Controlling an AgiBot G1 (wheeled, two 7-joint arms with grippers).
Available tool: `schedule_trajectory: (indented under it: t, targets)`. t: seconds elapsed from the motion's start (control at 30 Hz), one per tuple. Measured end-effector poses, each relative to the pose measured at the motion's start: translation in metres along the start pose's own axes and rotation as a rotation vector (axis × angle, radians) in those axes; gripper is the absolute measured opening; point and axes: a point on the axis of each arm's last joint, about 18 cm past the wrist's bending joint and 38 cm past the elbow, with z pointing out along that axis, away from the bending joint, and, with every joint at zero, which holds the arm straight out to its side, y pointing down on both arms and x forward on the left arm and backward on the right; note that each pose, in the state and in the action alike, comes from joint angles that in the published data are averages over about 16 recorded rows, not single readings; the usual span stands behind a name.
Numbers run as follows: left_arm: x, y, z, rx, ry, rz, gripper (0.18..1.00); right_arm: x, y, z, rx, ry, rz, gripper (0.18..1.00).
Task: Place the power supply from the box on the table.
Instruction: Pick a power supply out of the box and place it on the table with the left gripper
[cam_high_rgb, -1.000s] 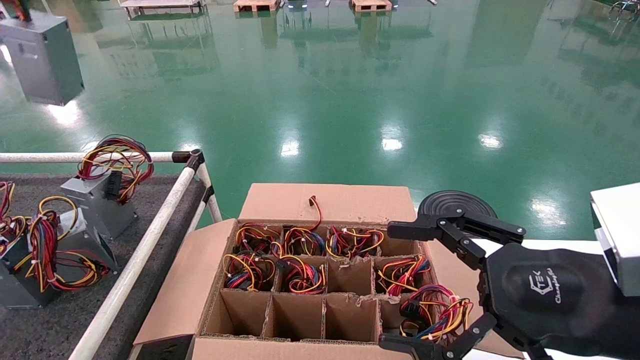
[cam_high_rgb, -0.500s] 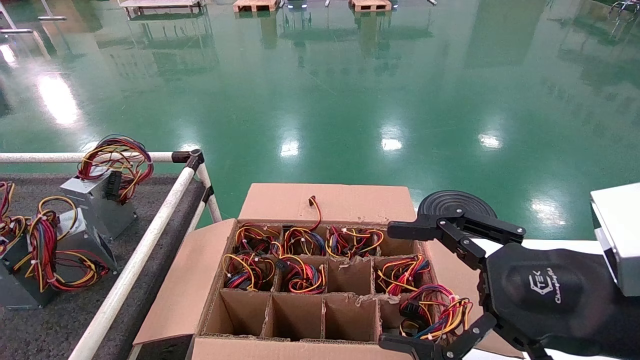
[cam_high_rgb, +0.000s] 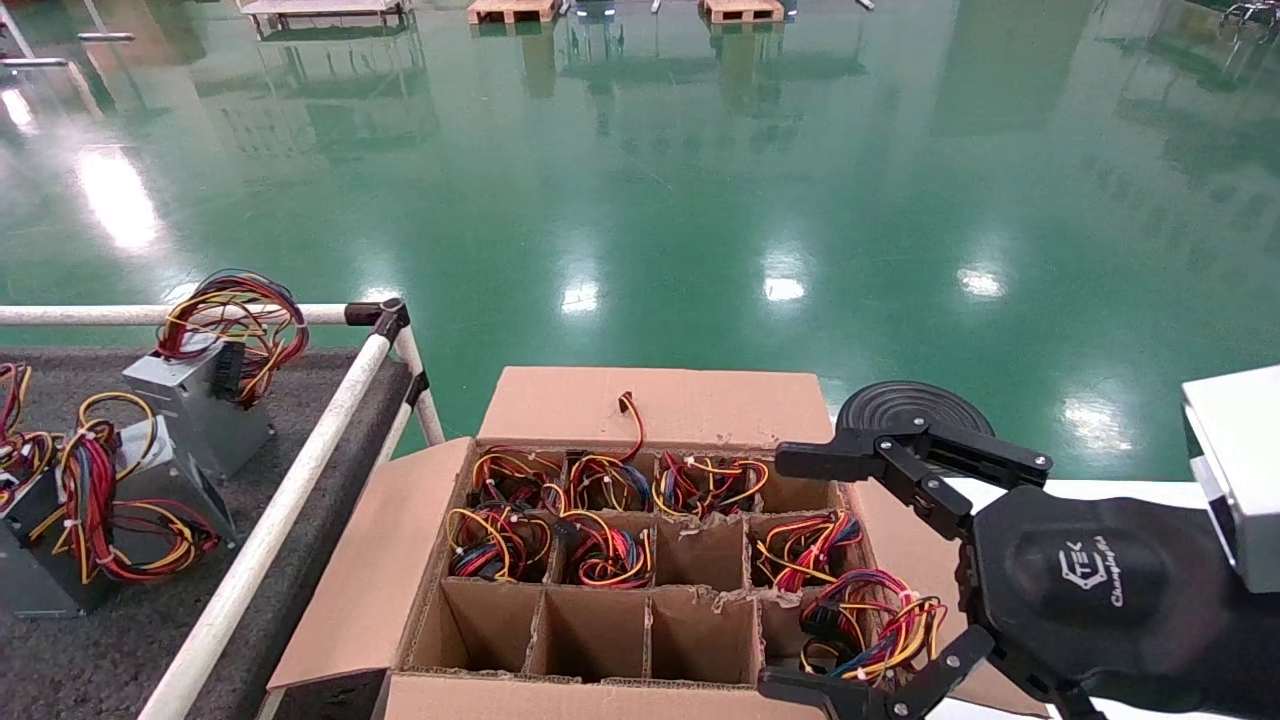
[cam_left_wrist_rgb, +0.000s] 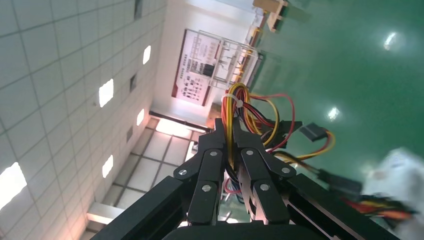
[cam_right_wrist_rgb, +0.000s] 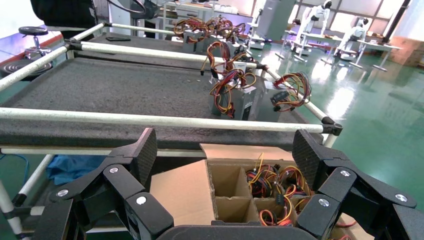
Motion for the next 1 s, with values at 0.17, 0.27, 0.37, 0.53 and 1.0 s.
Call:
schedule_trajectory:
  t: [0.17,0.27,0.37,0.53,1.0]
  targets:
    - [-0.003,0.012,-0.008,-0.016,0.017,-0.005,0.199,0.0,0.0,0.0,0.0,0.0,0.0,1.001]
    - [-0.005,0.017,-0.013,-0.023,0.029,-0.008,0.199,0.0,0.0,0.0,0.0,0.0,0.0,1.001]
    - [-0.005,0.021,-0.016,-0.029,0.041,-0.01,0.199,0.0,0.0,0.0,0.0,0.0,0.0,1.001]
    - [-0.005,0.027,-0.022,-0.036,0.062,-0.015,0.199,0.0,0.0,0.0,0.0,0.0,0.0,1.001]
    - [0.008,0.062,-0.041,-0.082,0.121,-0.057,0.199,0.0,0.0,0.0,0.0,0.0,0.0,1.001]
